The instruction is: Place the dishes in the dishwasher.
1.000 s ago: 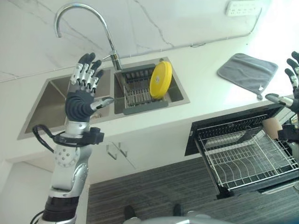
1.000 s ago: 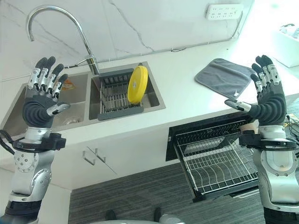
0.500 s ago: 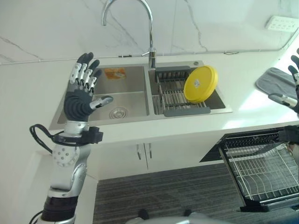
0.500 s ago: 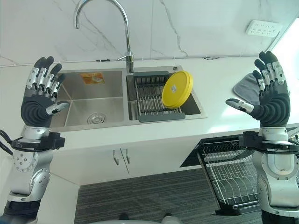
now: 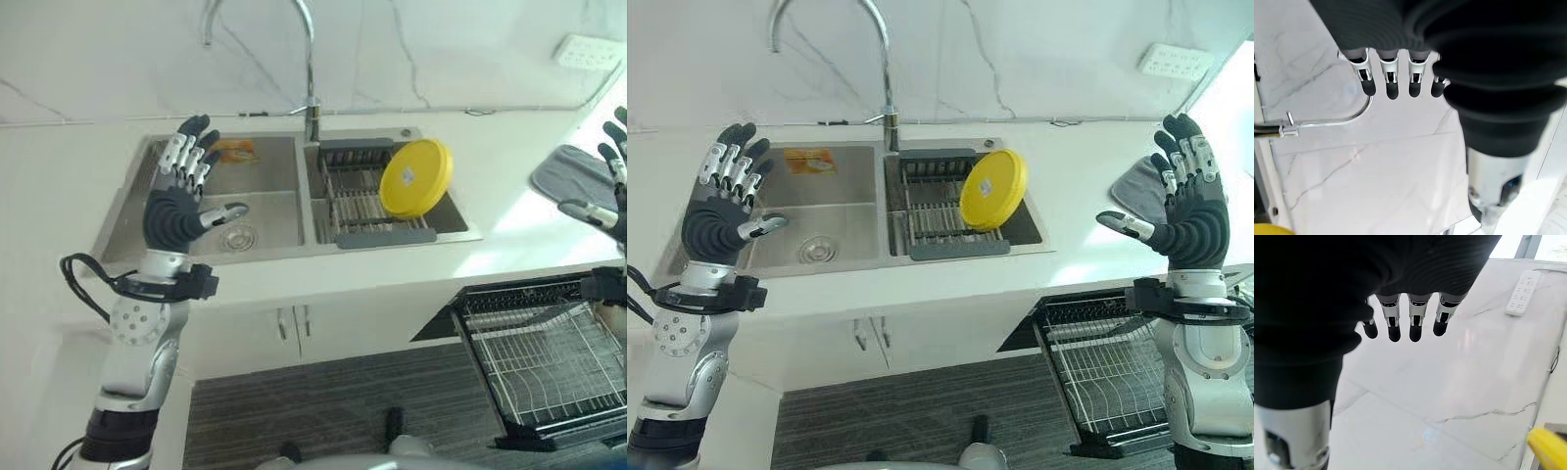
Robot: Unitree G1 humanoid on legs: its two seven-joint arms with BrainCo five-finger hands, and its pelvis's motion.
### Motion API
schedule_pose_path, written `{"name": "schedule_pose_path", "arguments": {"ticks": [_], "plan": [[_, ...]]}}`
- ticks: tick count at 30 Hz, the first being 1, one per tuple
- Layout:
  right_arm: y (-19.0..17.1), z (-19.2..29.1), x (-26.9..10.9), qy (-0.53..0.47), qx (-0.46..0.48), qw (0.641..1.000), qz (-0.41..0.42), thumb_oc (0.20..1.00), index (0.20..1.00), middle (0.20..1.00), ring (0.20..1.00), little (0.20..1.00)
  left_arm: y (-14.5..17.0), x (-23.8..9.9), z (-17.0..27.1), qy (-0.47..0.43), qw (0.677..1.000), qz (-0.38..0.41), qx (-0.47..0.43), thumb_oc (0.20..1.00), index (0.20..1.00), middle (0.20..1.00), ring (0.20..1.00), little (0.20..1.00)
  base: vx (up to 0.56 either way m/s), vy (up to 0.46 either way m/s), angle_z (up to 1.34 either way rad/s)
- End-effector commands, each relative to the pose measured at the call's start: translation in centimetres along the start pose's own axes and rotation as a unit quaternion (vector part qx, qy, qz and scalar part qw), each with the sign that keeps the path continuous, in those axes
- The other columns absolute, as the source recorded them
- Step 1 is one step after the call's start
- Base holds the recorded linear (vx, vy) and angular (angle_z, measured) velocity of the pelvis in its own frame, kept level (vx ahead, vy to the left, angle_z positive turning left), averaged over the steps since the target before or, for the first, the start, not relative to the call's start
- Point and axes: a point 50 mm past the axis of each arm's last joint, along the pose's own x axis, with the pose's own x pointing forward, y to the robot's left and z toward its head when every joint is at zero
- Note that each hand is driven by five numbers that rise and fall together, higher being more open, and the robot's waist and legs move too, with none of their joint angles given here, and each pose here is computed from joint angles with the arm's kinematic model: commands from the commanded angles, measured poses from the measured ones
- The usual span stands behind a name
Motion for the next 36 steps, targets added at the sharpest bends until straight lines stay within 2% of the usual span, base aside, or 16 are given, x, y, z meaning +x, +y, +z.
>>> {"name": "schedule_pose_path", "arguments": {"ticks": [1, 8, 15, 22, 27, 30, 36], "plan": [[-0.2, 1.9, 0.7, -0.058, 0.000, 0.998, -0.011, 1.000, 1.000, 1.000, 1.000, 1.000, -0.6, 1.6, 2.9, -0.081, 0.996, -0.030, 0.012, 1.000, 1.000, 1.000, 1.000, 1.000, 0.10, -0.422, -0.12], [0.0, 1.5, 0.9, -0.039, 0.014, 0.999, -0.005, 1.000, 1.000, 1.000, 1.000, 1.000, 0.2, 0.8, 2.6, -0.065, 0.998, -0.016, 0.003, 1.000, 1.000, 1.000, 1.000, 1.000, 0.15, -0.392, -0.02], [-0.5, 0.1, 0.8, 0.034, -0.006, 0.999, 0.036, 1.000, 1.000, 1.000, 1.000, 1.000, 0.8, -0.7, 2.2, -0.055, 0.998, -0.012, -0.013, 1.000, 1.000, 1.000, 1.000, 1.000, 0.09, -0.309, -0.12], [-0.4, 0.6, 2.0, 0.020, -0.011, 0.999, 0.047, 1.000, 1.000, 1.000, 1.000, 1.000, 0.3, -0.7, 2.0, -0.071, 0.997, -0.011, -0.019, 1.000, 1.000, 1.000, 1.000, 1.000, 0.04, 0.248, 0.02], [0.1, 0.7, 1.6, 0.010, 0.041, 0.998, 0.056, 1.000, 1.000, 1.000, 1.000, 1.000, 0.3, -0.2, 2.0, -0.063, 0.998, -0.027, -0.012, 1.000, 1.000, 1.000, 1.000, 1.000, 0.05, 0.242, -0.26], [1.0, -0.9, 1.3, 0.057, 0.123, 0.989, 0.066, 1.000, 1.000, 1.000, 1.000, 1.000, -0.3, 1.0, 1.9, -0.061, 0.996, -0.058, -0.008, 1.000, 1.000, 1.000, 1.000, 1.000, 0.02, 0.116, 0.12], [1.2, -2.1, 1.7, 0.085, 0.123, 0.987, 0.063, 1.000, 1.000, 1.000, 1.000, 1.000, -1.0, 1.4, 1.5, -0.052, 0.996, -0.070, -0.003, 1.000, 1.000, 1.000, 1.000, 1.000, -0.03, 0.020, 0.01]]}}
